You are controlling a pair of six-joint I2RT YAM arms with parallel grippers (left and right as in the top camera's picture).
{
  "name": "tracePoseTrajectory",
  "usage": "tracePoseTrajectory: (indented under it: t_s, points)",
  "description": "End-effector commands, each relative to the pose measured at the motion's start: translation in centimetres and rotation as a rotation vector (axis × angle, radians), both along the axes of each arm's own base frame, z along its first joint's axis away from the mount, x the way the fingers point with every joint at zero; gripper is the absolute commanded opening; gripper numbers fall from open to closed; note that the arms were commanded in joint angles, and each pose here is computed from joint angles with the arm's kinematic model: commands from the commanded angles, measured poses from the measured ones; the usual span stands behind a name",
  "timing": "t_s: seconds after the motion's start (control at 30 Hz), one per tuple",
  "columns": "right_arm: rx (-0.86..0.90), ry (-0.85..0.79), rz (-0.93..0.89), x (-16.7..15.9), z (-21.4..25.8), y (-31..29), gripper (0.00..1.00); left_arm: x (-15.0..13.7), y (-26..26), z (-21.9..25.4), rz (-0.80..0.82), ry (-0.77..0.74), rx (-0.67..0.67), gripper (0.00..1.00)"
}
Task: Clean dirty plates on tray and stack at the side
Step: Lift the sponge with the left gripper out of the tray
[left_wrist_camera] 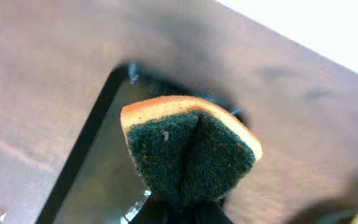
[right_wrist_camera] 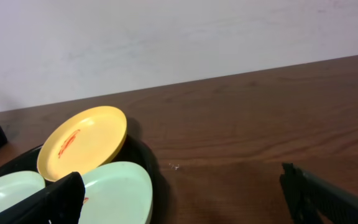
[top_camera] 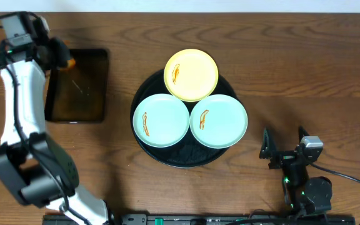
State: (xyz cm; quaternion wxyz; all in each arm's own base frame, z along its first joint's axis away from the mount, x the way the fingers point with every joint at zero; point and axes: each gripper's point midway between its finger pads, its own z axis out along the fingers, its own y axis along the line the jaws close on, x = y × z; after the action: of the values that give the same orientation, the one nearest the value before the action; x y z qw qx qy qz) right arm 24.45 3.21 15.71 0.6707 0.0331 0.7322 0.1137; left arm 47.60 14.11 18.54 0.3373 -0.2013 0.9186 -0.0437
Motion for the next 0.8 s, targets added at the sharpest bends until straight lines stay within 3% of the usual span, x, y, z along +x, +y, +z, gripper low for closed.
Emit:
tracePoseTrajectory:
  t_s: [0.0,0.13,0.5,0.77]
  points:
    - [-0.014,0.001,-0.009,0.0,-0.1,-0.3,0.99,0.3,-2.4,5.8,-0.120,-0.180,-0.091,0.07]
    - [-0.014,0.001,-0.009,0.0,-0.1,-0.3,0.99,0.4,-2.6,6.9,-0.143,-0.222,-0.109,0.07]
    - [-0.014,0.002,-0.009,0.0,-0.1,-0.3,0.99,-0.5,-2.0,3.9,-0.106,-0.146,-0.157,0.07]
    - [-0.014,0.001,-0.009,0.0,-0.1,-0.3,0.99,-0.8,-1.8,-0.6,0.096,-0.046,-0.361,0.07]
